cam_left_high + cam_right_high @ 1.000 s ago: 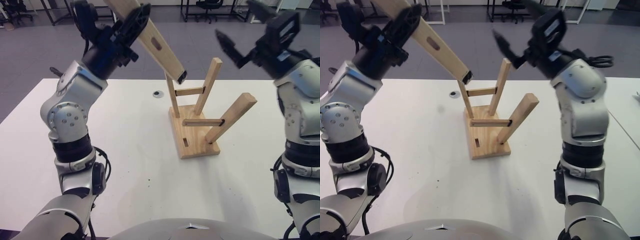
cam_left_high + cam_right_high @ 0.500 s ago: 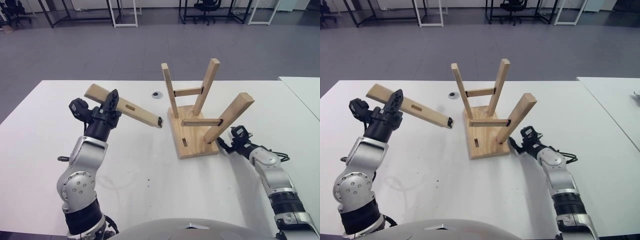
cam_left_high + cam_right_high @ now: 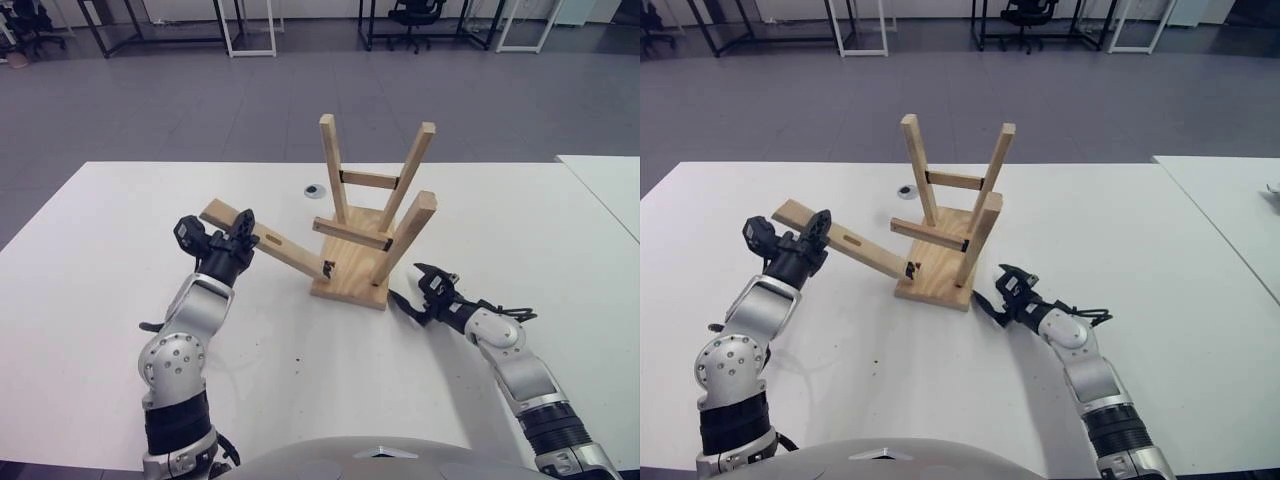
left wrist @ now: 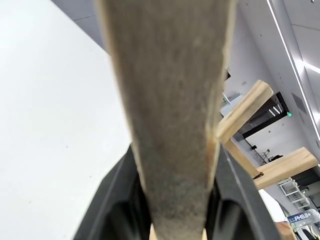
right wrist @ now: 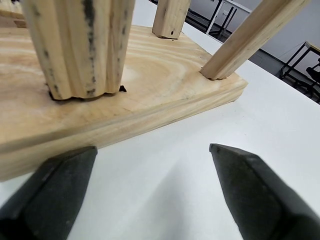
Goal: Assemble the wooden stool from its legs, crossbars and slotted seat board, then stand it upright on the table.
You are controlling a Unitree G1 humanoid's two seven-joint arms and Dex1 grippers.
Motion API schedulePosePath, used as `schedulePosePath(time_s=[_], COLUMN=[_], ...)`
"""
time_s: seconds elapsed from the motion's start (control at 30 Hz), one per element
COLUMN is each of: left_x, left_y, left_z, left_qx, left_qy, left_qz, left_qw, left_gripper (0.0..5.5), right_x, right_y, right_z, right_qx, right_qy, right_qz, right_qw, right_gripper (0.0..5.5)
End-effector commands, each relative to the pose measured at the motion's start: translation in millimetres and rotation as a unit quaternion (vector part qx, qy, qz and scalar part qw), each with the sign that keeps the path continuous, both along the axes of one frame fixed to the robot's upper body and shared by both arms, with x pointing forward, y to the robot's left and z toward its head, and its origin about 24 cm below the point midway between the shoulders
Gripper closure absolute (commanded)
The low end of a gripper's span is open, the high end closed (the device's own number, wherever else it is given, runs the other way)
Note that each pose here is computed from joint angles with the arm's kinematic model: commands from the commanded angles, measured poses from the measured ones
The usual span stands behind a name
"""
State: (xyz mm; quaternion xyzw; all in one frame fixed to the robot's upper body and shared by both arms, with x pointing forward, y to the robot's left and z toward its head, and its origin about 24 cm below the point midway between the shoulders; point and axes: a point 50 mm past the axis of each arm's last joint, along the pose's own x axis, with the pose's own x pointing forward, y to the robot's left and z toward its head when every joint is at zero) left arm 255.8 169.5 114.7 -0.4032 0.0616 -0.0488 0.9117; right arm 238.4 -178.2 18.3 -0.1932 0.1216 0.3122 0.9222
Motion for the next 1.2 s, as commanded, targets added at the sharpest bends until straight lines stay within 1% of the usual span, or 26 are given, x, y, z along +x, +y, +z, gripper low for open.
schedulePosePath(time_s=[0.03, 0.17, 0.33, 0.37, 0.43, 0.53, 0.6, 0.67, 0.7, 0.77, 0.83, 0.9, 0.93, 0.97, 1.0, 1.07, 1.17, 1.2], left_x=[11, 14, 11, 10, 10, 8, 5, 5, 5, 6, 8, 9, 10, 10, 9, 10, 11, 11], left_y=[-1, -1, -11, -20, -34, -44, -48, -49, -49, -48, -49, -50, -51, -52, -54, -56, -59, -60], left_z=[-1, -1, -2, -5, -3, -1, 0, 4, 5, 7, 8, 11, 11, 11, 11, 11, 13, 13], left_qx=[0.054, 0.101, 0.138, 0.192, 0.261, 0.289, 0.292, 0.293, 0.294, 0.294, 0.291, 0.289, 0.290, 0.290, 0.291, 0.291, 0.295, 0.297], left_qy=[-0.004, -0.011, -0.004, 0.013, 0.026, 0.024, 0.024, 0.021, 0.019, 0.018, 0.016, 0.012, 0.011, 0.009, 0.008, 0.007, 0.002, 0.002], left_qz=[-0.009, -0.011, -0.034, -0.047, -0.066, -0.075, -0.076, -0.074, -0.072, -0.071, -0.070, -0.069, -0.070, -0.072, -0.075, -0.080, -0.078, -0.078], left_qw=[0.998, 0.995, 0.990, 0.980, 0.963, 0.954, 0.953, 0.953, 0.953, 0.953, 0.954, 0.955, 0.954, 0.954, 0.954, 0.954, 0.952, 0.952], left_gripper=[4.47, 4.47, 4.47, 4.47, 4.47, 4.47, 4.47, 4.47, 4.47, 4.47, 4.47, 4.47, 4.47, 4.47, 4.47, 4.47, 4.47, 4.47], right_x=[0, -4, -7, -8, -11, -11, -10, -12, -13, -17, -20, -20, -19, -15, -11, -4, 3, 5], right_y=[0, -2, -1, -6, -12, -17, -17, -17, -18, -21, -27, -19, -7, 8, 23, 47, 79, 87], right_z=[-5, -10, -11, 1, 22, 44, 59, 75, 84, 116, 152, 187, 199, 205, 209, 216, 219, 219], right_qx=[-0.012, -0.021, -0.024, 0.002, 0.039, 0.064, 0.077, 0.109, 0.137, 0.246, 0.352, 0.427, 0.440, 0.434, 0.405, 0.366, 0.230, 0.163], right_qy=[0.004, 0.008, 0.008, -0.009, -0.041, -0.062, -0.077, -0.092, -0.101, -0.131, -0.169, -0.194, -0.195, -0.188, -0.185, -0.179, -0.186, -0.199], right_qz=[-0.001, -0.003, -0.002, -0.026, -0.060, -0.083, -0.089, -0.099, -0.108, -0.122, -0.123, -0.088, -0.066, -0.051, -0.041, -0.040, -0.062, -0.059], right_qw=[1.000, 1.000, 1.000, 1.000, 0.997, 0.993, 0.990, 0.985, 0.980, 0.953, 0.912, 0.879, 0.874, 0.880, 0.894, 0.913, 0.953, 0.965], right_gripper=[1.29, 1.29, 1.29, 1.29, 1.29, 1.29, 1.29, 1.29, 1.29, 1.29, 1.29, 1.29, 1.29, 1.29, 1.29, 1.29, 1.29, 1.29])
